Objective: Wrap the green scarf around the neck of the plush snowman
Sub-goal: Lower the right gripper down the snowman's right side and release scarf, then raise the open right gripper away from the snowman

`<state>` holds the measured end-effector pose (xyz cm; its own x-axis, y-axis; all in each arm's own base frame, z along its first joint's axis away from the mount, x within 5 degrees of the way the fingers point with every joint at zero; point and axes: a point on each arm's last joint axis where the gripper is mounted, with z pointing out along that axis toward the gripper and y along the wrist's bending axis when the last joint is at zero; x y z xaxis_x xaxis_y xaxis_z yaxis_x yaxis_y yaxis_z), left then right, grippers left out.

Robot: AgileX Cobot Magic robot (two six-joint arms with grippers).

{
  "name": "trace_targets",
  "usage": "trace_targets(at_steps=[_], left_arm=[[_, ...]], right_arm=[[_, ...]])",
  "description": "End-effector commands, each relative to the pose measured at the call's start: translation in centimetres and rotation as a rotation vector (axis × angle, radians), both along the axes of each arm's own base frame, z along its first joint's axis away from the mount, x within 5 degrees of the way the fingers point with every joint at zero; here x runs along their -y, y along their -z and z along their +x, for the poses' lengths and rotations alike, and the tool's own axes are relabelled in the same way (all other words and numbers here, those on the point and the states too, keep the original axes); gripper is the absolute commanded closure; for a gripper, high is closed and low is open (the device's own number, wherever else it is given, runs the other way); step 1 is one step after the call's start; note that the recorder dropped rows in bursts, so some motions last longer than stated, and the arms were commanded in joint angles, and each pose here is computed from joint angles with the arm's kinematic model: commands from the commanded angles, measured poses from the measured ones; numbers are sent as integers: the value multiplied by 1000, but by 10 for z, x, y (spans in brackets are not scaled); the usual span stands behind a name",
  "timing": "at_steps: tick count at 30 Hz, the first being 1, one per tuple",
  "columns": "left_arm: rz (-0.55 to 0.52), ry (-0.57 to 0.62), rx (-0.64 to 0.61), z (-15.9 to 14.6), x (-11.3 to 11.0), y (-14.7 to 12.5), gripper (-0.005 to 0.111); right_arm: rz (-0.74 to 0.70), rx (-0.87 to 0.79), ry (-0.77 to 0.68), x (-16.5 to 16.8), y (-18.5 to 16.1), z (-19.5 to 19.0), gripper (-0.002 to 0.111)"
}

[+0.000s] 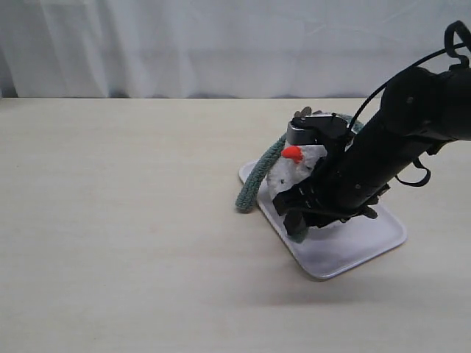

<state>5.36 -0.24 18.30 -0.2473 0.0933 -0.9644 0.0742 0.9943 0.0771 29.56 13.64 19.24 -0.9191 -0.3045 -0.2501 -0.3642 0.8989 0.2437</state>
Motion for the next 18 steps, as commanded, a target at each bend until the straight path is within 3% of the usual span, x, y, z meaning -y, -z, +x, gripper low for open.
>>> trace_targets(at_steps=[1, 18], left_arm=[[-2, 9, 12, 0, 1, 0, 107], [-2, 9, 12, 0, 1, 0, 107]], right_arm=[[1, -13, -22, 0, -6, -1, 44], [2, -162, -124, 6, -58, -35, 43]])
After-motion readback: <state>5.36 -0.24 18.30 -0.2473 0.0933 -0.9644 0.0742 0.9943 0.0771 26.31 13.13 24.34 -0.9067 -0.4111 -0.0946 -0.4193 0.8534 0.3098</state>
